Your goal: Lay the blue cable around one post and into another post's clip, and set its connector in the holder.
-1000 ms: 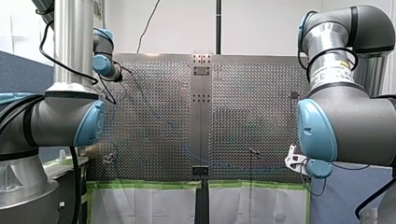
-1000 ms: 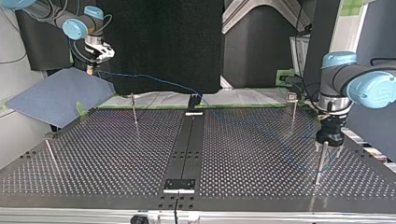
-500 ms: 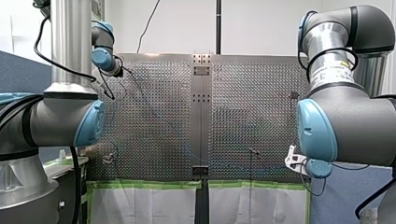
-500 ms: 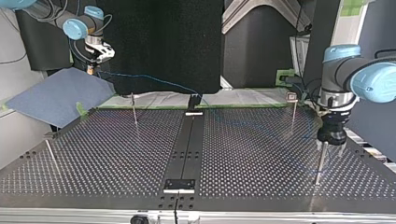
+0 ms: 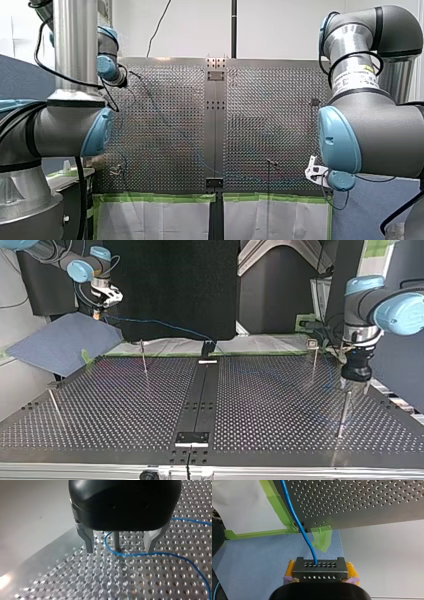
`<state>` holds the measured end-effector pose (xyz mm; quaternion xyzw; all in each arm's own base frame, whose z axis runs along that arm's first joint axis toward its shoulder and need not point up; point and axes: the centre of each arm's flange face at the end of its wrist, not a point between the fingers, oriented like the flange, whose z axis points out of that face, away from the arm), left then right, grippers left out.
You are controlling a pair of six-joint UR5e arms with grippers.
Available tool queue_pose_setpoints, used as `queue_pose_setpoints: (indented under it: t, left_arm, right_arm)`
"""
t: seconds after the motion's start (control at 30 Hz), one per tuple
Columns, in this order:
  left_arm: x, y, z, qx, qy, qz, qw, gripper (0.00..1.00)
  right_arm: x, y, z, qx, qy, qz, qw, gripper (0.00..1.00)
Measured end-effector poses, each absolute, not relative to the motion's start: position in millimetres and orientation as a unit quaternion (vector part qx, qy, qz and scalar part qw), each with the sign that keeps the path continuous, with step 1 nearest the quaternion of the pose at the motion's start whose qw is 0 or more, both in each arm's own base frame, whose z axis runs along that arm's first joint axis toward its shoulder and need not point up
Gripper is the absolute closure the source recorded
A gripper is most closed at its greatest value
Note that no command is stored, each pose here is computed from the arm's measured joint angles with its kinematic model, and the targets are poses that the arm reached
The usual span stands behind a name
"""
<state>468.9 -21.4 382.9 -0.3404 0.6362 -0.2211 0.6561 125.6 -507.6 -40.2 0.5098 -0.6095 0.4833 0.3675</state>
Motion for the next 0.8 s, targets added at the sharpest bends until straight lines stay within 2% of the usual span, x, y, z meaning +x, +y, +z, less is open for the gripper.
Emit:
queue_pose_setpoints:
  t: [0.33,0.8]
  left_arm:
    - [442,-16,399,-0.335,0.641,-0.193,0.663,0.00]
    - [409,-35,488,-0.287,0.626,-0.145,0.710,0.00]
  right_arm:
    - [126,-508,-40,0.509,-0.609,0.484,0.368,1.00]
    - [126,-508,-40,0.509,-0.608,0.486,0.368,1.00]
